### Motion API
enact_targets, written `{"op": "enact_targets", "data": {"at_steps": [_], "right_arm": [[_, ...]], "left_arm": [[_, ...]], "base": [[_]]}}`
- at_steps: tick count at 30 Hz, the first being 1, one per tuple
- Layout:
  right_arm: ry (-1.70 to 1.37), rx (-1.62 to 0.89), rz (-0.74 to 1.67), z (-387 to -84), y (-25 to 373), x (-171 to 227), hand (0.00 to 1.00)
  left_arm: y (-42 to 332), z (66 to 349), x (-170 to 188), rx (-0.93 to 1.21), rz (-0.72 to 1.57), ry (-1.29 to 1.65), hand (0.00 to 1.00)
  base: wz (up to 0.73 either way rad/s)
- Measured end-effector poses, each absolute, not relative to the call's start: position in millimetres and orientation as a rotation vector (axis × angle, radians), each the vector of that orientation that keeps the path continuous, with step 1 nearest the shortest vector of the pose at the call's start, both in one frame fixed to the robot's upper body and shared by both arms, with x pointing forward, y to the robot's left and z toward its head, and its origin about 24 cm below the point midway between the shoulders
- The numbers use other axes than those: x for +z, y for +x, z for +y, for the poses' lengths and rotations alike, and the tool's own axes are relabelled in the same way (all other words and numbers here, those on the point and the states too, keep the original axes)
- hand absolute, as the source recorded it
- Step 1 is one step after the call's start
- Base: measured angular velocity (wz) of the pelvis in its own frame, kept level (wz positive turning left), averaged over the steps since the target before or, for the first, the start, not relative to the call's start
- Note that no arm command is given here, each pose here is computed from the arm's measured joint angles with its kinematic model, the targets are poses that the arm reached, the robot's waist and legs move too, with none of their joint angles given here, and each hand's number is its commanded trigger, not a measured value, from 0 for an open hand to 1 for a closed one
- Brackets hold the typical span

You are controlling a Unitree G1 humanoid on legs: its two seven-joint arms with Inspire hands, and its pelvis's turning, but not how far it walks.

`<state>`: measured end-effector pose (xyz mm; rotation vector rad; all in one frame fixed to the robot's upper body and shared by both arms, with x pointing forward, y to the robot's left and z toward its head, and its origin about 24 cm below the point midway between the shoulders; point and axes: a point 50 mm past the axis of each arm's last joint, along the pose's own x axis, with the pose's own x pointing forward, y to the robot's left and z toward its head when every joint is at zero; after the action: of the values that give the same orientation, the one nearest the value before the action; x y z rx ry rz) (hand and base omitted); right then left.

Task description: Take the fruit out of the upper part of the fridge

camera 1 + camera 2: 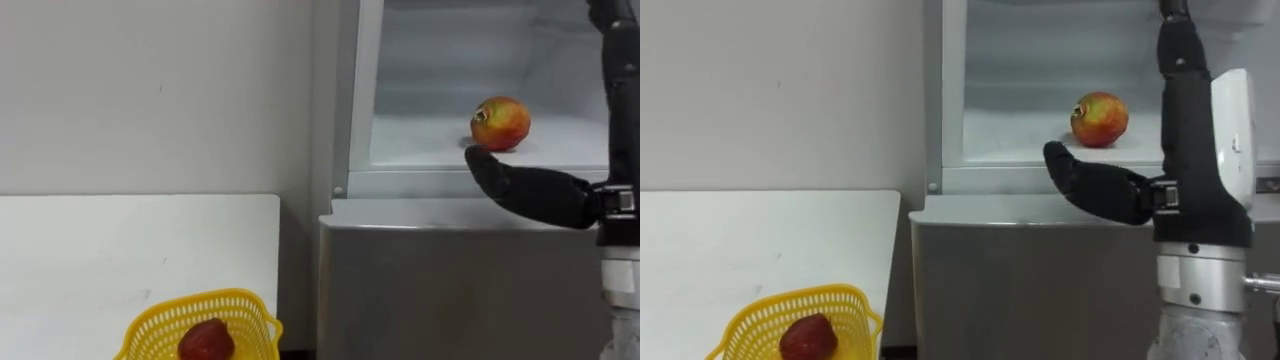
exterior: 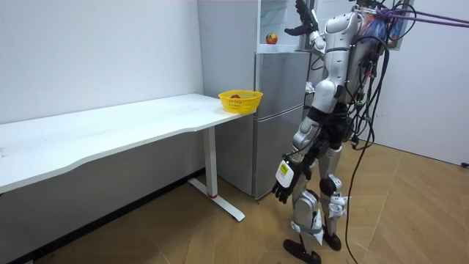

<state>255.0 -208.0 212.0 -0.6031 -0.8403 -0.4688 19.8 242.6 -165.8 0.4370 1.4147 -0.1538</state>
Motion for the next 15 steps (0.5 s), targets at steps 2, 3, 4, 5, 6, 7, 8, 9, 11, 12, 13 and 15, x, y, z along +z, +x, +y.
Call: {"op": "enact_targets", "data": {"at_steps": [2,3,4,5,6,7,8,9,11,12,13,15], "right_arm": [[-0.603,-0.502,-0.842,-213.0,254.3,212.9,0.00],[-0.604,-0.518,-0.834,-217.0,255.3,211.5,0.00],[-0.605,-0.526,-0.826,-219.7,256.3,210.1,0.00],[-0.615,-0.539,-0.801,-225.6,259.0,206.7,0.00],[-0.623,-0.548,-0.776,-229.7,261.5,203.0,0.00],[-0.625,-0.549,-0.766,-230.9,262.4,201.5,0.00],[-0.624,-0.550,-0.754,-232.0,263.6,199.4,0.00],[-0.624,-0.553,-0.749,-232.6,264.2,198.4,0.00],[-0.620,-0.559,-0.737,-234.2,265.4,196.1,0.00],[-0.619,-0.560,-0.730,-234.9,265.9,195.1,0.00],[-0.618,-0.560,-0.729,-234.9,266.0,194.9,0.00],[-0.617,-0.559,-0.727,-235.0,266.1,194.7,0.00]], "left_arm": [[16.6,243.0,-165.8,-0.157,1.424,0.431,0.00],[15.4,243.0,-165.9,-0.160,1.428,0.426,0.00],[15.3,243.1,-165.9,-0.160,1.428,0.425,0.00],[15.7,243.5,-165.7,-0.155,1.427,0.422,0.00],[15.7,244.4,-165.5,-0.147,1.427,0.418,0.00],[15.6,244.6,-165.5,-0.144,1.427,0.418,0.00],[15.7,244.7,-165.4,-0.143,1.427,0.419,0.00],[16.1,245.1,-165.3,-0.139,1.425,0.417,0.00],[16.5,246.8,-164.9,-0.125,1.424,0.410,0.00],[16.4,247.5,-164.7,-0.123,1.425,0.412,0.00],[16.4,247.7,-164.7,-0.123,1.425,0.412,0.00],[16.4,247.8,-164.6,-0.124,1.425,0.410,0.00]], "base": [[0.00],[0.00],[0.00],[0.00],[0.00],[0.00],[0.00],[0.00],[0.00],[0.00],[0.00],[0.00]]}}
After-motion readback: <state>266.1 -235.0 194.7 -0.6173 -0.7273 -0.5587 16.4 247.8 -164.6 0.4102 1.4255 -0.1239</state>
